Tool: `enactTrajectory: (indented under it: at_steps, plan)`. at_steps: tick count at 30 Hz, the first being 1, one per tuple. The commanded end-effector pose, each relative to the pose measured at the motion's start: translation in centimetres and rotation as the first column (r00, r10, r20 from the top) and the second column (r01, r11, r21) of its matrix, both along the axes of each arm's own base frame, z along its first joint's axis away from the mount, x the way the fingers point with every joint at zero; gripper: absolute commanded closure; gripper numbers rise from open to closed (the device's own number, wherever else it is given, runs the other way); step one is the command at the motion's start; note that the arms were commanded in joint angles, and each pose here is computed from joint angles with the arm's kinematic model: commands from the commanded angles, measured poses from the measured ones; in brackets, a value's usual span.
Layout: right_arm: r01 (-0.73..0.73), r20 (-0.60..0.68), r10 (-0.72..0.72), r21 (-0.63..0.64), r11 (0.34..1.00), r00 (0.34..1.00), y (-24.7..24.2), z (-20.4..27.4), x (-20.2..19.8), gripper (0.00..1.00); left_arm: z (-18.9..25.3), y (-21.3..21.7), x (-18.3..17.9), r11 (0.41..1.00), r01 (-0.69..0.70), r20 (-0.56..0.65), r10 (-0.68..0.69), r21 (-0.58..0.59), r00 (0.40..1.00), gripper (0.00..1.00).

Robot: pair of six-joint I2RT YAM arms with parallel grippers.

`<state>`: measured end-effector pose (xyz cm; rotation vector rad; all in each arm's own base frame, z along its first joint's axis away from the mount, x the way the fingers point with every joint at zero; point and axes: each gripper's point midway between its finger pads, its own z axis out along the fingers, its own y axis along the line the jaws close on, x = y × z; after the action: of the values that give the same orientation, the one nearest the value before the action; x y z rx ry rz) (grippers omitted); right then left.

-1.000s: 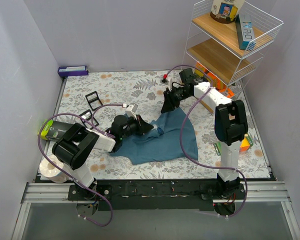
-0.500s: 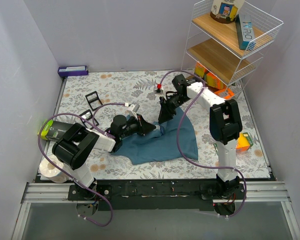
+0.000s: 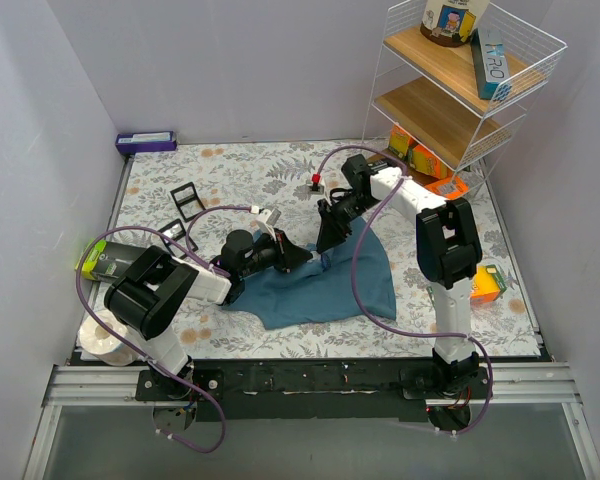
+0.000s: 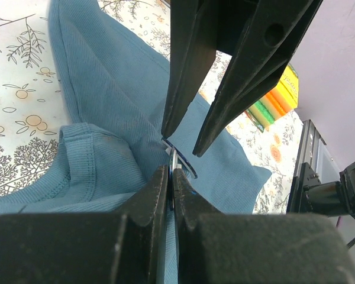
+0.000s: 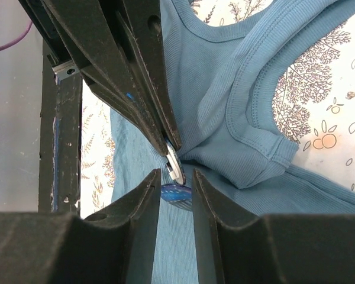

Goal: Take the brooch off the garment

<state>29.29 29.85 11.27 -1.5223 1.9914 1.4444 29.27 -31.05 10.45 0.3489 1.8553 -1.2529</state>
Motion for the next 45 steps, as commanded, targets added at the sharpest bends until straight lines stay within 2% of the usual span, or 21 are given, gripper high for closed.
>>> enactTrajectory:
  at_steps: [1, 6, 11, 18, 21, 23, 24, 26, 28, 34, 42, 45]
  plan:
    - [-0.032, -0.003, 0.032, 0.017, 0.999, 0.999, 0.5, 0.4, -0.6, 0.64, 1.6, -0.3, 0.2, 0.999, 0.023, 0.062, -0.021, -0.023, 0.998, 1.0]
    - [-0.04, -0.006, 0.04, 0.004, 0.999, 0.999, 0.7, -0.2, -0.8, 0.66, 1.7, -0.3, 0.2, 0.999, 0.026, 0.071, -0.025, -0.024, 0.997, 1.0]
    - [-0.039, -0.003, 0.039, -0.003, 0.999, 0.999, 0.9, -0.4, -0.5, 0.74, 1.6, -0.3, 0.1, 0.999, 0.027, 0.069, -0.025, -0.02, 0.997, 1.0]
    - [-0.043, -0.006, 0.043, -0.019, 0.999, 0.999, 0.8, -1.0, -0.6, 0.78, 1.6, -0.4, 0.3, 0.999, 0.027, 0.075, -0.026, -0.017, 0.997, 1.0]
    - [-0.045, -0.011, 0.045, -0.017, 0.999, 0.999, 0.8, -1.0, -0.7, 0.84, 1.4, -0.4, 0.4, 1.0, 0.027, 0.078, -0.026, -0.008, 0.997, 1.0]
    - [-0.044, -0.007, 0.044, -0.013, 0.999, 0.999, 0.9, -0.9, -0.6, 0.93, 1.3, -0.5, 0.4, 0.999, 0.037, 0.082, -0.037, 0.004, 0.996, 1.0]
    - [-0.044, -0.005, 0.044, -0.01, 0.999, 0.999, 1.0, -0.7, -0.5, 0.99, 0.8, -0.5, 0.4, 0.999, 0.041, 0.068, -0.042, 0.018, 0.997, 0.96]
    - [-0.026, -0.011, 0.026, -0.014, 1.0, 1.0, 1.0, -0.4, -0.3, 0.99, 0.8, -0.5, 0.4, 0.998, 0.046, 0.072, -0.049, 0.033, 0.996, 0.79]
    - [-0.009, -0.008, 0.009, -0.018, 1.0, 1.0, 1.0, -0.3, 0.1, 0.99, 0.7, -0.4, 0.2, 0.997, 0.057, 0.071, -0.06, 0.045, 0.996, 0.69]
    - [0.04, -0.019, -0.041, -0.06, 0.997, 0.999, 0.8, -0.5, 0.5, 0.99, 0.0, -0.8, -0.5, 0.991, 0.124, 0.056, -0.127, 0.058, 0.99, 0.69]
    - [0.06, -0.018, -0.062, -0.075, 0.995, 0.998, 0.8, -0.6, 0.8, 0.99, -0.3, -1.4, -0.1, 0.986, 0.151, 0.059, -0.156, 0.072, 0.986, 0.79]
    - [0.067, -0.028, -0.069, -0.076, 0.995, 0.997, 0.8, -0.6, 0.7, 0.99, -0.6, -1.4, -0.1, 0.985, 0.15, 0.058, -0.155, 0.08, 0.986, 0.79]
